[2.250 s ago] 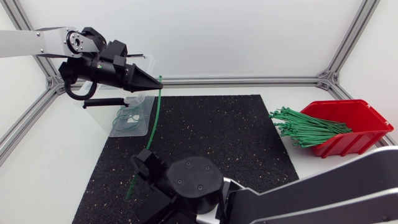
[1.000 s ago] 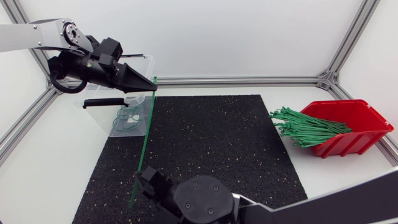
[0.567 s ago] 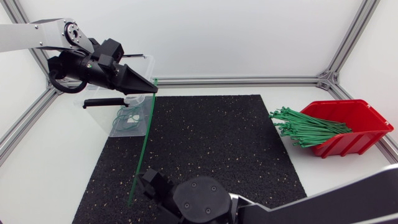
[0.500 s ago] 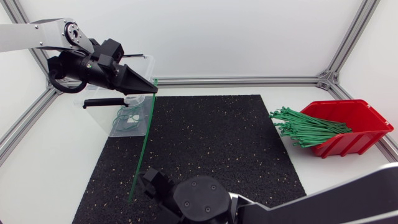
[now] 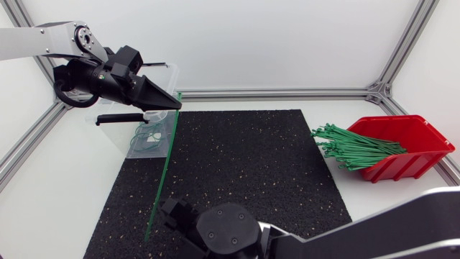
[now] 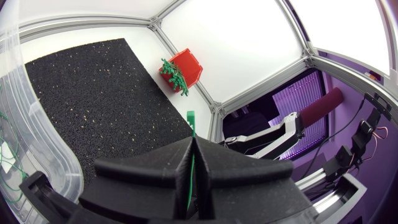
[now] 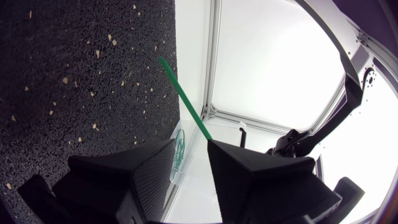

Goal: Take a green cable tie from the red box, thread the tail through the head to close it, then place it in the transparent bin on the left.

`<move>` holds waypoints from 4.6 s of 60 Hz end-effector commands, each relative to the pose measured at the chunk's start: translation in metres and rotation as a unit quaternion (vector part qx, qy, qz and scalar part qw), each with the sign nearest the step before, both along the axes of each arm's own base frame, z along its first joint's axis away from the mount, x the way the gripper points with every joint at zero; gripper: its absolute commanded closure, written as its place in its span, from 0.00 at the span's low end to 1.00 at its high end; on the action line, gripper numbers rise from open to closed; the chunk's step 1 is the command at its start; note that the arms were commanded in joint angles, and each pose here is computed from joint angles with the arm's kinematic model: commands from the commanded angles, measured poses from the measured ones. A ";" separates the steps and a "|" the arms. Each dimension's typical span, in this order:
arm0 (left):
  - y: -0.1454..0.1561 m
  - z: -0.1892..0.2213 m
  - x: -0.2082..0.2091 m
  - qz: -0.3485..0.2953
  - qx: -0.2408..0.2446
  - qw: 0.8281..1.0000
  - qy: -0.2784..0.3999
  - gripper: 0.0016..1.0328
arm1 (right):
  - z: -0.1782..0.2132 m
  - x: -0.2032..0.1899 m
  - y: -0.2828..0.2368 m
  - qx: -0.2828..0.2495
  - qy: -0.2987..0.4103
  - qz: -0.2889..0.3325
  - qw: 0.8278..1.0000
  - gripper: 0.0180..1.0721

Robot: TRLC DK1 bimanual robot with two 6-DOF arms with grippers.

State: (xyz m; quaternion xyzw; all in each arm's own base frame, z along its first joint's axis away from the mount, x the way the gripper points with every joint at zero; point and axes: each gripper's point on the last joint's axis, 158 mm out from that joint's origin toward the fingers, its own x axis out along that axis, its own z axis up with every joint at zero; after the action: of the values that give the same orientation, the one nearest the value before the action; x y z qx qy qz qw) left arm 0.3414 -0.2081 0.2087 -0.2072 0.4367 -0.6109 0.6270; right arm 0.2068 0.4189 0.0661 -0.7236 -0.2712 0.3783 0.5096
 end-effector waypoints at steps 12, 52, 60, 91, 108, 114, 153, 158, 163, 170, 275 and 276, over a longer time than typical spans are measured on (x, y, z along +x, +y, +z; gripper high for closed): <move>-0.001 -0.007 -0.005 -0.001 -0.005 1.000 0.029 0.97 | 0.010 0.000 0.011 0.008 -0.019 0.009 1.000 0.60; -0.001 -0.014 0.006 0.006 -0.013 0.998 0.054 0.97 | 0.007 -0.010 0.022 0.007 -0.018 0.023 1.000 0.93; 0.001 -0.014 0.010 0.008 -0.013 0.999 0.052 0.97 | 0.008 -0.009 0.020 0.008 -0.018 0.020 1.000 0.95; 0.006 -0.006 -0.008 -0.005 -0.024 1.000 -0.017 0.97 | 0.059 -0.001 0.028 0.097 0.025 -0.004 0.995 0.95; 0.013 -0.005 -0.019 0.005 -0.034 0.997 -0.064 0.97 | 0.074 0.025 0.014 0.131 0.210 -0.088 0.965 0.95; 0.013 -0.002 -0.025 0.004 -0.035 0.996 -0.078 0.97 | 0.069 0.029 0.009 0.132 0.283 -0.113 0.943 0.95; 0.016 0.007 -0.040 0.008 -0.035 0.995 -0.098 0.97 | 0.049 0.020 -0.014 0.134 0.379 -0.151 0.903 0.95; 0.016 0.008 -0.041 0.008 -0.035 0.994 -0.099 0.97 | 0.051 0.017 -0.015 0.135 0.383 -0.143 0.903 0.95; 0.016 0.009 -0.042 0.008 -0.035 0.994 -0.101 0.97 | 0.058 0.011 -0.014 0.152 0.384 -0.123 0.903 0.95; 0.016 0.009 -0.043 0.007 -0.034 0.994 -0.100 0.97 | 0.048 0.018 -0.019 0.151 0.377 -0.143 0.902 0.95; 0.015 0.005 -0.059 0.005 -0.035 0.992 -0.120 0.97 | 0.104 -0.020 -0.069 0.316 0.586 -0.197 0.720 0.95; 0.015 0.005 -0.059 0.005 -0.035 0.992 -0.120 0.97 | 0.104 -0.018 -0.071 0.316 0.596 -0.197 0.711 0.95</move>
State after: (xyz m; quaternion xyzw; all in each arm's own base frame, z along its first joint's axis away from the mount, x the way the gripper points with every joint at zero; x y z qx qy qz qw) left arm 0.2896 -0.1908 0.2120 -0.1616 0.3409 -0.6373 0.6719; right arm 0.1708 0.3604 0.1657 -0.2187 0.1069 0.5252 0.8154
